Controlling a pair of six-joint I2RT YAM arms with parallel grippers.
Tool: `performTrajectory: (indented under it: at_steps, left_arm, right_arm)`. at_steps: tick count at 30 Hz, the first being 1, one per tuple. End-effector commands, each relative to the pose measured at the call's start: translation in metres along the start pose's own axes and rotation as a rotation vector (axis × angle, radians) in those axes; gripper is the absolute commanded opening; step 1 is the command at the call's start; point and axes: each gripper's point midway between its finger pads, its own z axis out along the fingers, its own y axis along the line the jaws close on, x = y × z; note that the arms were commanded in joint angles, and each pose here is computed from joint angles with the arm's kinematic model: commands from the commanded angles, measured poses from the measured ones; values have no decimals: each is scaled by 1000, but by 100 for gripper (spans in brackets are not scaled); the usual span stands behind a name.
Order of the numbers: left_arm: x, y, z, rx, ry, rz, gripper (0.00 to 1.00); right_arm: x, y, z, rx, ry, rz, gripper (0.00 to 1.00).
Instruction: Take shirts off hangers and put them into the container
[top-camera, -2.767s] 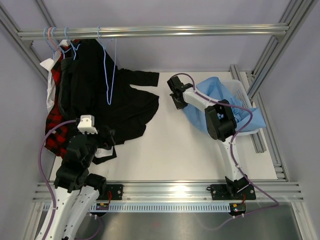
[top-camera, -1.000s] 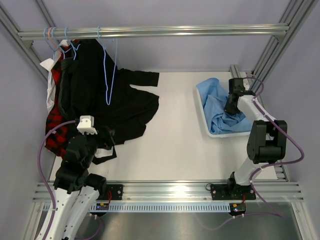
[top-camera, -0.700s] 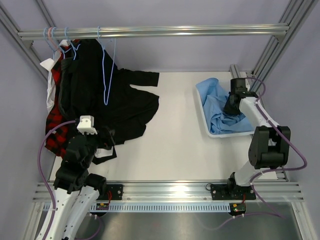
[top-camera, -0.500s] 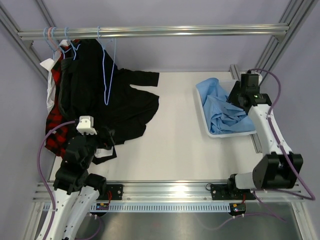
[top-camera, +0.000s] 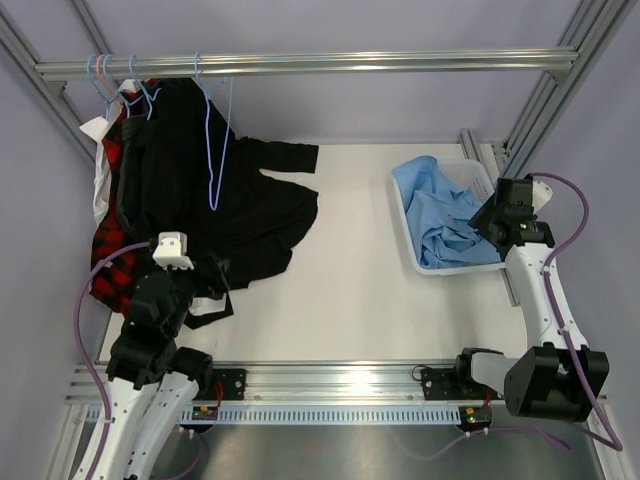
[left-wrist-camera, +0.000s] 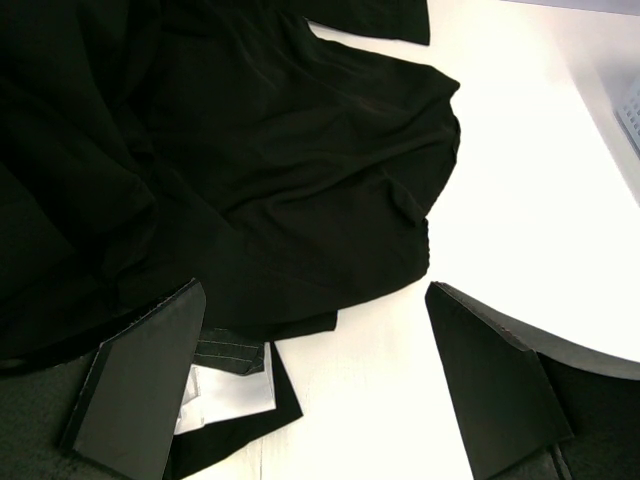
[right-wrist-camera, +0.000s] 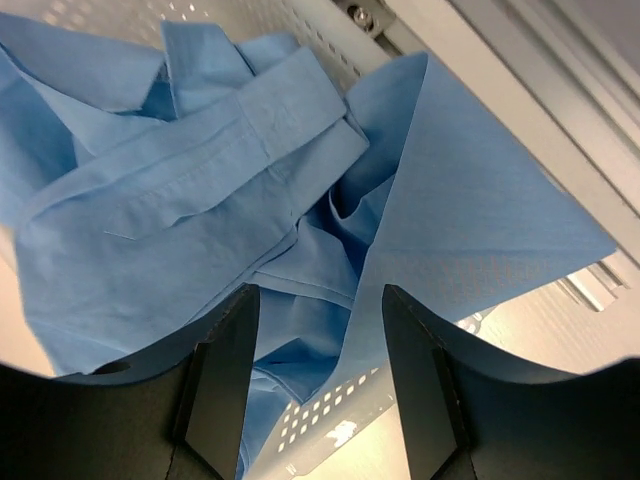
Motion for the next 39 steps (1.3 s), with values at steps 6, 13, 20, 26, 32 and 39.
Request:
performTrajectory:
  at_steps: [6, 13, 20, 26, 32, 39]
  left_arm:
    - [-14, -5, 0, 24, -64, -18, 99]
    - [-15, -6, -1, 27, -71, -16, 99]
    - [-15, -5, -1, 25, -72, -16, 99]
    - [-15, -6, -1, 30, -74, -16, 99]
    - [-16, -6, -1, 28, -76, -17, 99]
    - [-15, -6, -2, 33, -78, -15, 99]
  right_arm:
    - [19, 25, 36, -90, 58, 39, 61]
    - [44, 68, 70, -264, 205, 15, 53]
    - [67, 71, 110, -221, 302, 7, 53]
    - [11, 68, 68, -216, 133, -40, 54]
    - [-36, 5, 11, 58, -88, 36, 60]
    - [-14, -40, 6, 167, -109, 113, 61]
